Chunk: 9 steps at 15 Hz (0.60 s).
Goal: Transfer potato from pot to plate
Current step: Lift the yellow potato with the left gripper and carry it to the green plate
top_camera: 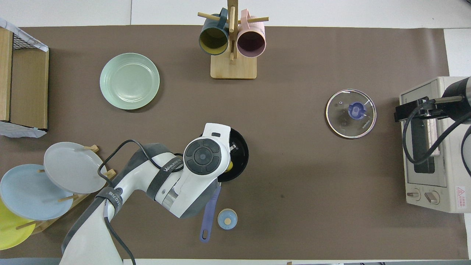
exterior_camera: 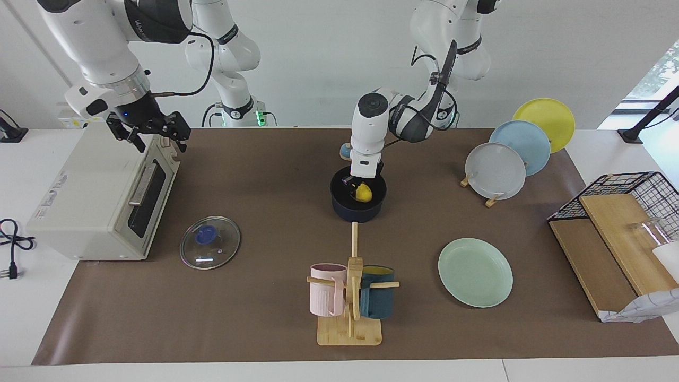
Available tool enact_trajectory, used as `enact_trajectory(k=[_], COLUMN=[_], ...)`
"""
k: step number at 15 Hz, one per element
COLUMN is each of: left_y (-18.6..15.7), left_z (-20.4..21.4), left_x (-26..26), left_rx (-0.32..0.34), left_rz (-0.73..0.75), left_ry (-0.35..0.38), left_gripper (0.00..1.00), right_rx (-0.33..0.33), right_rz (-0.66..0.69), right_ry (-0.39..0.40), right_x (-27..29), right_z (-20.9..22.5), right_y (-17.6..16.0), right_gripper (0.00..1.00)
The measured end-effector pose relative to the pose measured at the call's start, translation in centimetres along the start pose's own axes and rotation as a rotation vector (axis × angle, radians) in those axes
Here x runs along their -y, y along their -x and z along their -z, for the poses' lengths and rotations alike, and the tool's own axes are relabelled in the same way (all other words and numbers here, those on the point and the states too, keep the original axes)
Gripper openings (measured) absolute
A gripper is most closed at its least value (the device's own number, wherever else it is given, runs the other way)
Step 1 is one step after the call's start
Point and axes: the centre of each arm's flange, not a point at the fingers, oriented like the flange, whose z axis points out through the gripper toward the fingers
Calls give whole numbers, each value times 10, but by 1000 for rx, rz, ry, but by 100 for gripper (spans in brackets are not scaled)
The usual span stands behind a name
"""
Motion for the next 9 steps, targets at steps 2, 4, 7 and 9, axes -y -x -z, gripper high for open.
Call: enact_trajectory(k=[2,4,7,9], left_y=[-3,-5,-27,-58], left_z=[21,43,84,120], left_x=[-3,-2,6,13], left_rx=[-5,-12,-10,0], left_rz=[-5,-11,-37,-60], left_ry=[13,32,21,24], left_gripper=[62,62,62,62], right_rx=[0,0,0,0], right_rz=[0,8,12,14], right_ry=[0,0,1,1], right_x=[0,4,7,8], right_z=[0,0,0,0], right_y=[0,0,0,0], right_gripper=[100,100,100,100])
